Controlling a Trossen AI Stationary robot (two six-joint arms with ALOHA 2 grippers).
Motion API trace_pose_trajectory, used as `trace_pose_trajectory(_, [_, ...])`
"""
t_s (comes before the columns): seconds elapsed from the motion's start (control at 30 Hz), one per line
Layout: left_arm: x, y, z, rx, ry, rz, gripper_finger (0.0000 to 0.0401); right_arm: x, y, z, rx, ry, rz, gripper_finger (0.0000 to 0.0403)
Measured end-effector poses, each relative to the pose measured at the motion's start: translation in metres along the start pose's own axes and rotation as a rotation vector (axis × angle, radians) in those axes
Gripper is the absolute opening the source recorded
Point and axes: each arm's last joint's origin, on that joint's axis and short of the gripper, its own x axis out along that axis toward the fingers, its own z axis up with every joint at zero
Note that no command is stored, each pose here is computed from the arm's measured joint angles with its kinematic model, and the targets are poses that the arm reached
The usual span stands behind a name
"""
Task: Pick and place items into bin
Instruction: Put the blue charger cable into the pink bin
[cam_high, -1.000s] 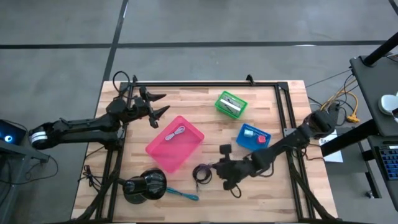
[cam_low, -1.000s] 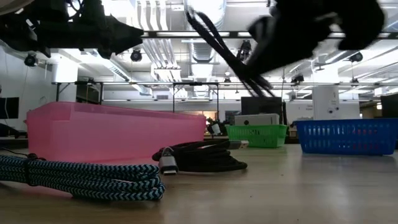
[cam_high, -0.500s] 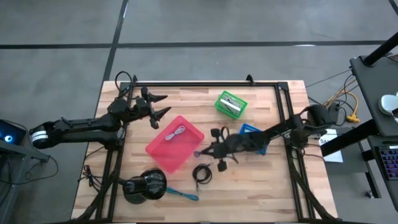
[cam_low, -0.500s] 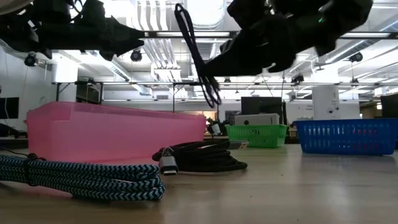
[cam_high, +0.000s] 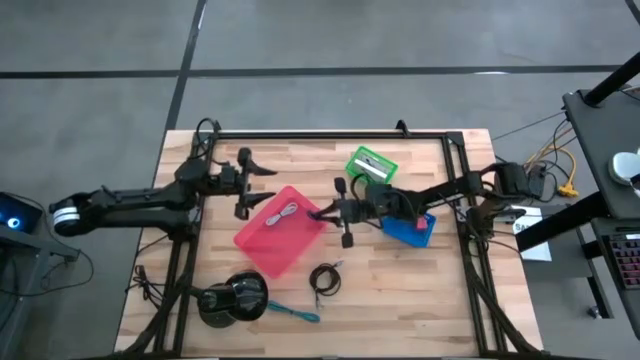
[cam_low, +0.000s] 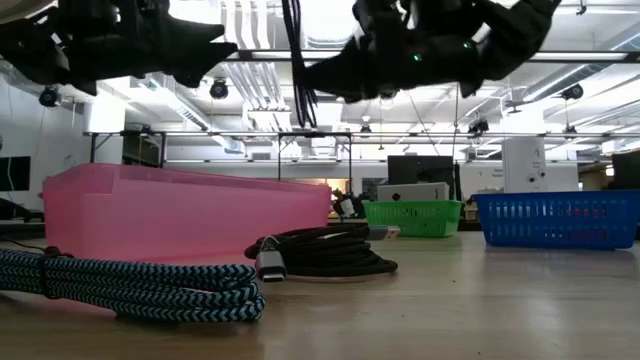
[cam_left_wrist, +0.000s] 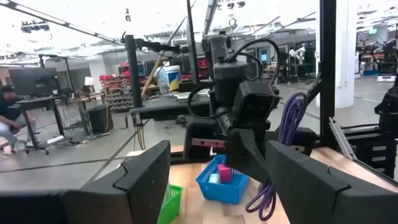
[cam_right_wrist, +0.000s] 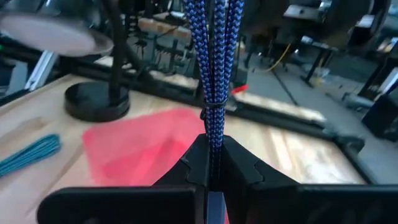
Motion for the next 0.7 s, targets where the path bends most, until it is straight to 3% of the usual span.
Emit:
trace_pose_trajectory(0.27, [0.014, 0.006, -0.005, -0.023, 0.047, -0.003, 0.0247, 0.012, -0.027, 0.029, -0.033, -0.062, -0.067, 0.0013])
trace_pose_trajectory(0.7, [0.027, 0.012, 0.003, -0.002, -0.002, -0.003, 0.0247, 0.016, -0.066, 0.04, -0.008, 0.079, -0.125, 0.0013])
